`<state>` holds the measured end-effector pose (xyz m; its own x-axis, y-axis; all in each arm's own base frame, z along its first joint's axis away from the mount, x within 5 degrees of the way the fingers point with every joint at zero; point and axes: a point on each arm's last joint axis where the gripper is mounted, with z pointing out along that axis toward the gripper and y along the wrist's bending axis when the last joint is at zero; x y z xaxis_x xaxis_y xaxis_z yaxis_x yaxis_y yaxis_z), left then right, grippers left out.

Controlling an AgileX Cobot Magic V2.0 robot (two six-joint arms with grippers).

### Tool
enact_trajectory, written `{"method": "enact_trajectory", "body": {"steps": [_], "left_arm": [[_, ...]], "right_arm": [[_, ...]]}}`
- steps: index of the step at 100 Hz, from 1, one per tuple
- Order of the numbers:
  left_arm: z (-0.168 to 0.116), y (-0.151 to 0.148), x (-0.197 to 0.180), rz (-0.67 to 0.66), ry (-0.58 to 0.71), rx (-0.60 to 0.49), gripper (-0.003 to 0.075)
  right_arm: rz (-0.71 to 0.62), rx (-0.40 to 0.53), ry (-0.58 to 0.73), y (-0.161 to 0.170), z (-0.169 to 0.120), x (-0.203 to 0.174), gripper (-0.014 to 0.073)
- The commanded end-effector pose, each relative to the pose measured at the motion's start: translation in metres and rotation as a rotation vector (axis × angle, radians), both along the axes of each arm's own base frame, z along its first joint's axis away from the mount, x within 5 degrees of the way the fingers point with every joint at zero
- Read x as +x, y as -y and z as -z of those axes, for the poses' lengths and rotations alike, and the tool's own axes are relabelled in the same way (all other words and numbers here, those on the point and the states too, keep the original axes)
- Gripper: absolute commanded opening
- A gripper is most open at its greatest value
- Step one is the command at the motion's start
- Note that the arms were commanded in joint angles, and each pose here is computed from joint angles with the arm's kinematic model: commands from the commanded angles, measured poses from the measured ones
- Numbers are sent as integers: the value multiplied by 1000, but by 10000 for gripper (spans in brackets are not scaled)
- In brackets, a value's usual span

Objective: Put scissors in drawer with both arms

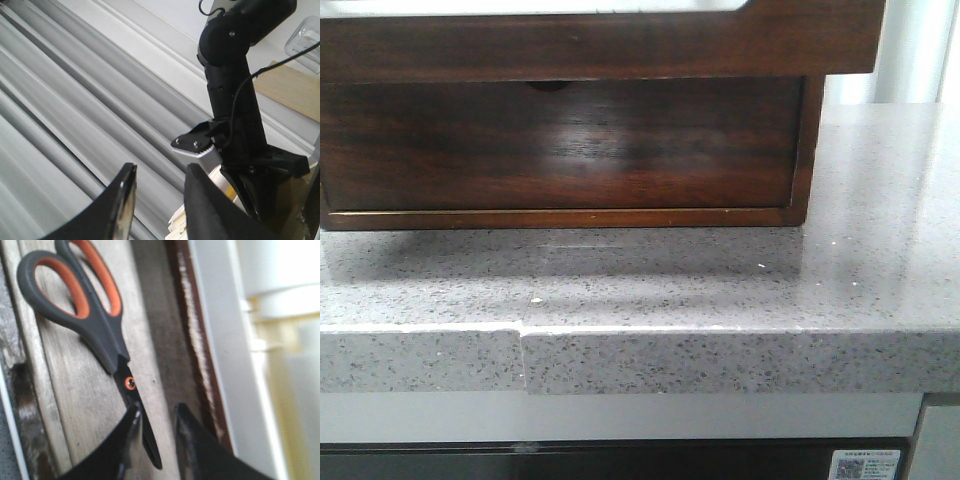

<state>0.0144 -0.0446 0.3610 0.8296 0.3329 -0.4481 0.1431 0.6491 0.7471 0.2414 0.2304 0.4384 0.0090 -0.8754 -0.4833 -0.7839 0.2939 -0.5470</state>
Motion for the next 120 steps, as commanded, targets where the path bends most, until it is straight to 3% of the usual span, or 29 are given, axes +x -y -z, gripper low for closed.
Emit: {"method": "enact_trajectory", "body": {"steps": [1, 14, 38, 51, 69, 95, 120], "left_arm": [[-10, -2, -6, 45, 13, -51, 220], [-10, -8, -13, 35, 14, -85, 183], [-8, -26, -29, -10, -9, -195, -19], [-5, -35, -37, -30, -18, -250, -22], [0, -39, -32, -29, -129, -327, -22], [20, -35, -18, 100, -352, -497, -22], [43, -29, -4, 114, -467, -526, -22]], "right_arm": [[12, 111, 136, 23, -43, -19, 46], [20, 171, 180, 42, -64, -37, -62], [120, 394, 180, 78, -96, -72, -61], [144, 476, 191, 97, -107, -90, -61], [162, 586, 210, 123, -115, -114, -61], [140, 701, 249, 150, -92, -143, -61], [93, 841, 296, 175, -45, -172, -61]]}}
